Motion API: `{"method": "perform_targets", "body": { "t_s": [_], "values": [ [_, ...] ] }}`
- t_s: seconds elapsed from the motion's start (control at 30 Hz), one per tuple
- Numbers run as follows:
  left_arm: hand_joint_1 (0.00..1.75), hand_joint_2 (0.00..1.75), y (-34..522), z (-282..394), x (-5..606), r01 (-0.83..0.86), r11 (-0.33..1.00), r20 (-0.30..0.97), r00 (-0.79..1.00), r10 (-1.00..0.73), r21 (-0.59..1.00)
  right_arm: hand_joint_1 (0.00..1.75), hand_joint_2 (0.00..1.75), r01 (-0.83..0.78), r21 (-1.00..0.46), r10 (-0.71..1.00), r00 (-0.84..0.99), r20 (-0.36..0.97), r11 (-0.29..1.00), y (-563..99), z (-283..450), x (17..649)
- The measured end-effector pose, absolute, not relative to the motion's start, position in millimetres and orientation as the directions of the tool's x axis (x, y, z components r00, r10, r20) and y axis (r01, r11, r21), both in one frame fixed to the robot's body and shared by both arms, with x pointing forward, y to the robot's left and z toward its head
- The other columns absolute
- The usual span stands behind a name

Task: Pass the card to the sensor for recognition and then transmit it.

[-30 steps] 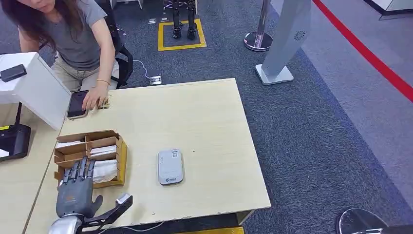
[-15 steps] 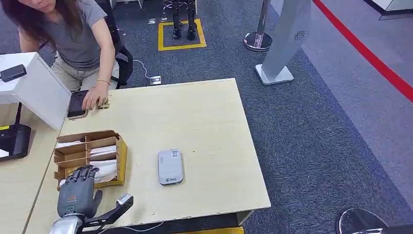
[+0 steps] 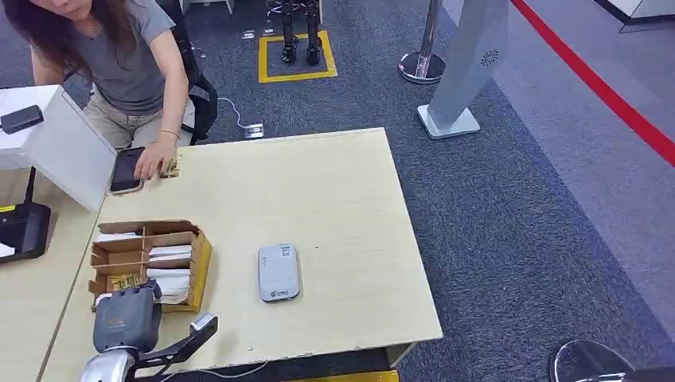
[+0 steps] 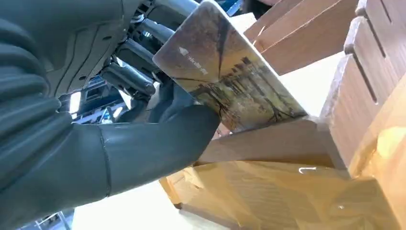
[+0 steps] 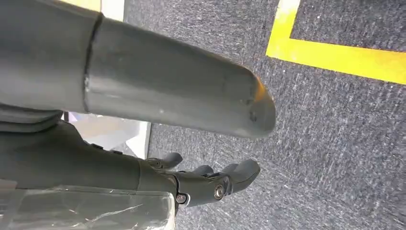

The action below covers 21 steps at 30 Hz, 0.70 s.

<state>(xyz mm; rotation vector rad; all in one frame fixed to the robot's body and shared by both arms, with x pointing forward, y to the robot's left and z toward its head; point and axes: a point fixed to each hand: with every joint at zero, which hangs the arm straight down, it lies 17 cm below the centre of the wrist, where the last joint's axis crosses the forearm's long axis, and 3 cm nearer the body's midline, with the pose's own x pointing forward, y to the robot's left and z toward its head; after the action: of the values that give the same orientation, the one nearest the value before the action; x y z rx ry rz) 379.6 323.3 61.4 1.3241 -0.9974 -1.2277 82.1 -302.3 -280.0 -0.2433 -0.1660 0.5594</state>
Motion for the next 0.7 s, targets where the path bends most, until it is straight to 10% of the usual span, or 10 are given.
{"method": "perform_targets", "body": {
  "t_s": [0.7],
  "values": [
    [1.75, 1.75, 326, 86, 387, -0.006, -0.22, -0.212, 0.247, -0.946, 0.976, 0.0, 0.0, -0.504, -0.27, 0.542, 0.836, 0.088, 0.821, -301, -280, 82]
  ]
}}
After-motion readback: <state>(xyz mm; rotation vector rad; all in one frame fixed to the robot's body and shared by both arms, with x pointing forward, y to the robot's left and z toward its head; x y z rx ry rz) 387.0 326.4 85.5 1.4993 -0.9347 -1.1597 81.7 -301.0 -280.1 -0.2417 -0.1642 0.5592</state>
